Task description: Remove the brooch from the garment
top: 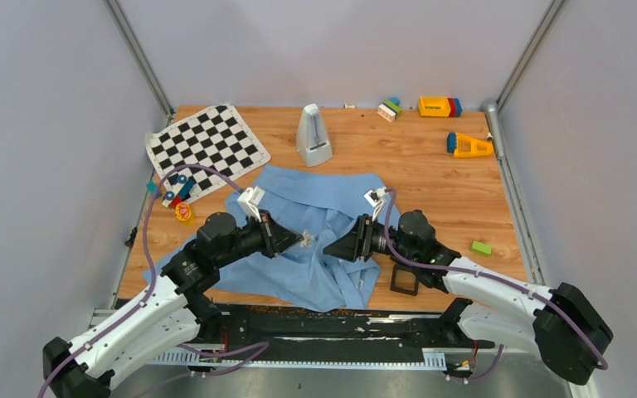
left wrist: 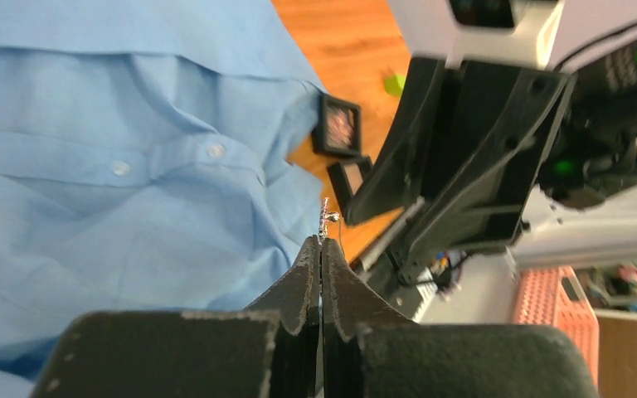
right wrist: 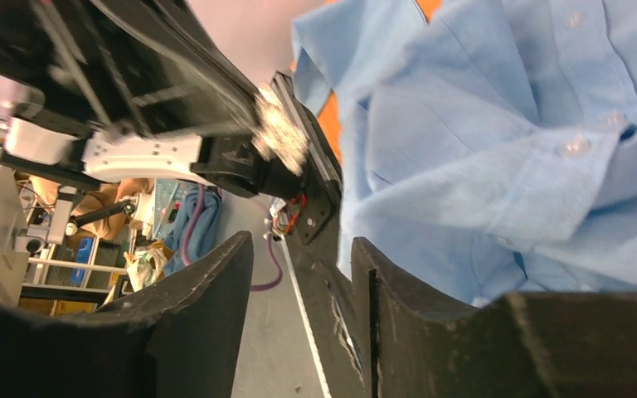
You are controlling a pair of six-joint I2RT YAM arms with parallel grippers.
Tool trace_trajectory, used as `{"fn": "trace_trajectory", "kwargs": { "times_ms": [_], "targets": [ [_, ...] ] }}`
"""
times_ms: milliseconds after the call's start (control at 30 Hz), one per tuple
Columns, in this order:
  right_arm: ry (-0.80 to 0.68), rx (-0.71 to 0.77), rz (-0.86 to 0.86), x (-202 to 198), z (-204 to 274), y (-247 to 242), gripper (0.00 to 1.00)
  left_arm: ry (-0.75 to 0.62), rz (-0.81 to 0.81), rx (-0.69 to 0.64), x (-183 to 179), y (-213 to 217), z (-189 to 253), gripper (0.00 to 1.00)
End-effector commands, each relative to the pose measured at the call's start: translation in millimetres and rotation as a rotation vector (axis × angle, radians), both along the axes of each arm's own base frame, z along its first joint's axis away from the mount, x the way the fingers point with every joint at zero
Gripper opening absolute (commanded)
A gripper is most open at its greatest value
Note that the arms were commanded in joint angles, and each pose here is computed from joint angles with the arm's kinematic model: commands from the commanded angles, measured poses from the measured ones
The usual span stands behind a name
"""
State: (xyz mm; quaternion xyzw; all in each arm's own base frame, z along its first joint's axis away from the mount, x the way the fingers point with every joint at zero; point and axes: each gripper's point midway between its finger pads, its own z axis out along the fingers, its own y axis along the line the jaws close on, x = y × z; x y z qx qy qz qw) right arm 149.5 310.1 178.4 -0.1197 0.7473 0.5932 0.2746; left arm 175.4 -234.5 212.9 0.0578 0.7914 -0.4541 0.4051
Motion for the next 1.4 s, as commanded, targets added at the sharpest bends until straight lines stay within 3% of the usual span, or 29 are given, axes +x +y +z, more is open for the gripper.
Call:
{"fn": "trace_trajectory", "kwargs": {
  "times_ms": [0, 300, 667, 800, 933, 1067, 1233, 1367],
  "targets": [
    [-0.066, 0.035, -0.031, 7, 34, -1, 0.46, -0.045, -0.191, -0.177, -27, -22, 25, 0.0],
    [-0.071, 0.056, 0.067, -2, 49, 9, 0.47, -0.033, -0.314, -0.274, -45, -34, 23, 0.0],
    [-0.06, 0.085, 0.085, -9, 46, 7, 0.24, -0.031, -0.289, -0.28, -45, -30, 25, 0.0],
    [-0.064, 0.103, 0.116, -14, 49, 8, 0.22, -0.03, -0.297, -0.292, -45, -32, 27, 0.0],
    [-0.064, 0.114, 0.153, -18, 51, 10, 0.02, -0.025, -0.31, -0.295, -46, -34, 27, 0.0],
    [-0.049, 0.115, 0.157, -20, 51, 10, 0.0, -0.02, -0.3, -0.289, -43, -34, 24, 0.0],
    [0.038, 0.039, 0.057, -5, 36, 7, 0.0, -0.022, -0.211, -0.221, -34, -23, 9, 0.33],
    [0.071, 0.046, 0.079, -7, 32, 11, 0.0, -0.048, -0.143, -0.229, -31, -12, 6, 0.55]
  ]
}}
